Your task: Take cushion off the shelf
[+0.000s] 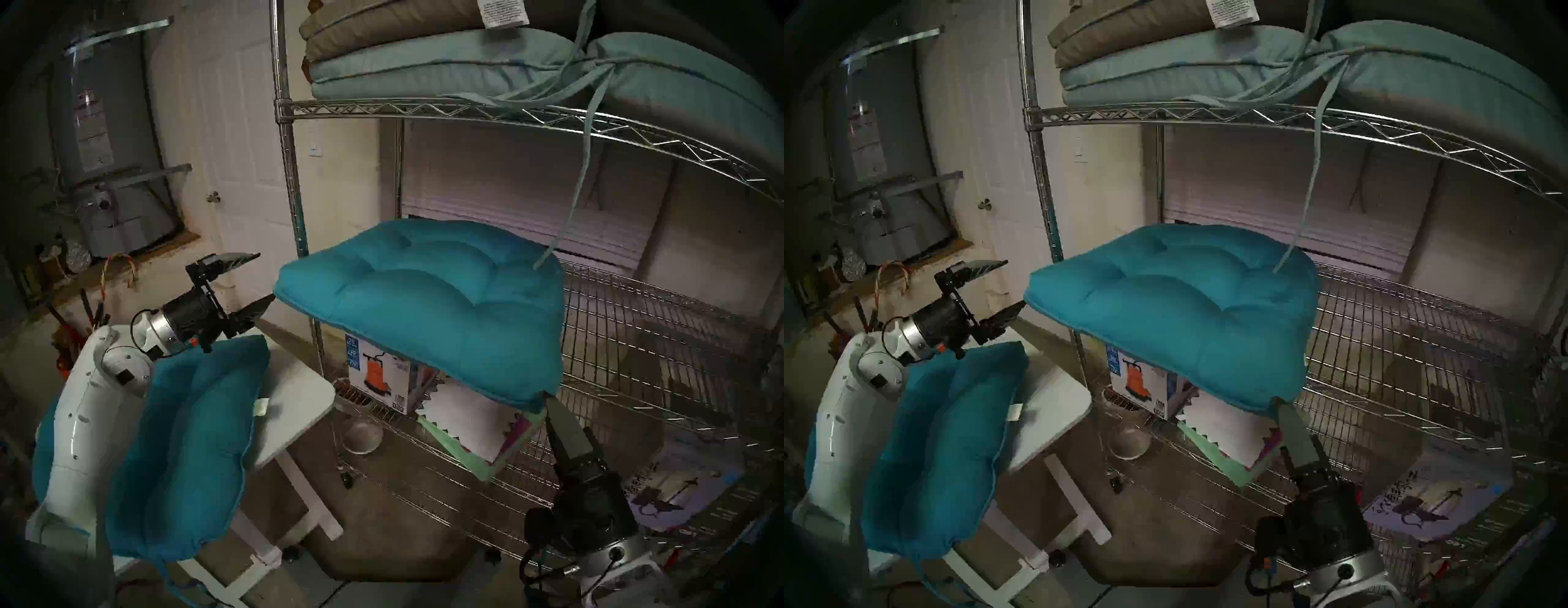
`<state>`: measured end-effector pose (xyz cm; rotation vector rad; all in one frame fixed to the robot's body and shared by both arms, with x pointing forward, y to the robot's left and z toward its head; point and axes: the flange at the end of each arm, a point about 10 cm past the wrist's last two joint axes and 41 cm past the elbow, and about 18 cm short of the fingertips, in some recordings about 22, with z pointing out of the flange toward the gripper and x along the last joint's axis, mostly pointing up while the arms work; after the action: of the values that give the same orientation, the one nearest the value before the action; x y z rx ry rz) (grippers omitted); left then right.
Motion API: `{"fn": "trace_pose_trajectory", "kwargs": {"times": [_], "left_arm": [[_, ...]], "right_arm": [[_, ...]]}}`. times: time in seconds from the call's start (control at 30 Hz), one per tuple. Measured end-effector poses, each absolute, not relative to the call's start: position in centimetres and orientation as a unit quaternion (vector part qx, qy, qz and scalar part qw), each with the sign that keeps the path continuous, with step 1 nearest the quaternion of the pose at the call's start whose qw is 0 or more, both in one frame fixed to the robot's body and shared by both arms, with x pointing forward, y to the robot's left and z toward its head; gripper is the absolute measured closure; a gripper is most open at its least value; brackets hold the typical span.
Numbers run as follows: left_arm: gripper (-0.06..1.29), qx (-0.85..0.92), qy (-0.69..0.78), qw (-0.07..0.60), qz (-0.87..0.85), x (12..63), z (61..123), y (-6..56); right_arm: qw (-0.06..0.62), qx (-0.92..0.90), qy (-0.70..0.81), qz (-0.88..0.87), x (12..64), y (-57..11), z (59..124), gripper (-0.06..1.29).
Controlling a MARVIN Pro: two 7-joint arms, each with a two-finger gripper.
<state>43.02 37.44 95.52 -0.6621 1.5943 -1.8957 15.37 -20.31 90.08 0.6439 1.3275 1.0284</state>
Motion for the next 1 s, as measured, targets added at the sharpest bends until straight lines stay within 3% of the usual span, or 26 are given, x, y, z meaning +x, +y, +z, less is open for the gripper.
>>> {"fn": "trace_pose_trajectory", "kwargs": {"times": [1.0], "left_arm": [[-0.03,-0.264,0.614,0.260,-0.697,42.9,93.8,37.7]], "right_arm": [[0.593,0.286,0.581,0.479,17.3,-19.7,90.5,0.01]]}}
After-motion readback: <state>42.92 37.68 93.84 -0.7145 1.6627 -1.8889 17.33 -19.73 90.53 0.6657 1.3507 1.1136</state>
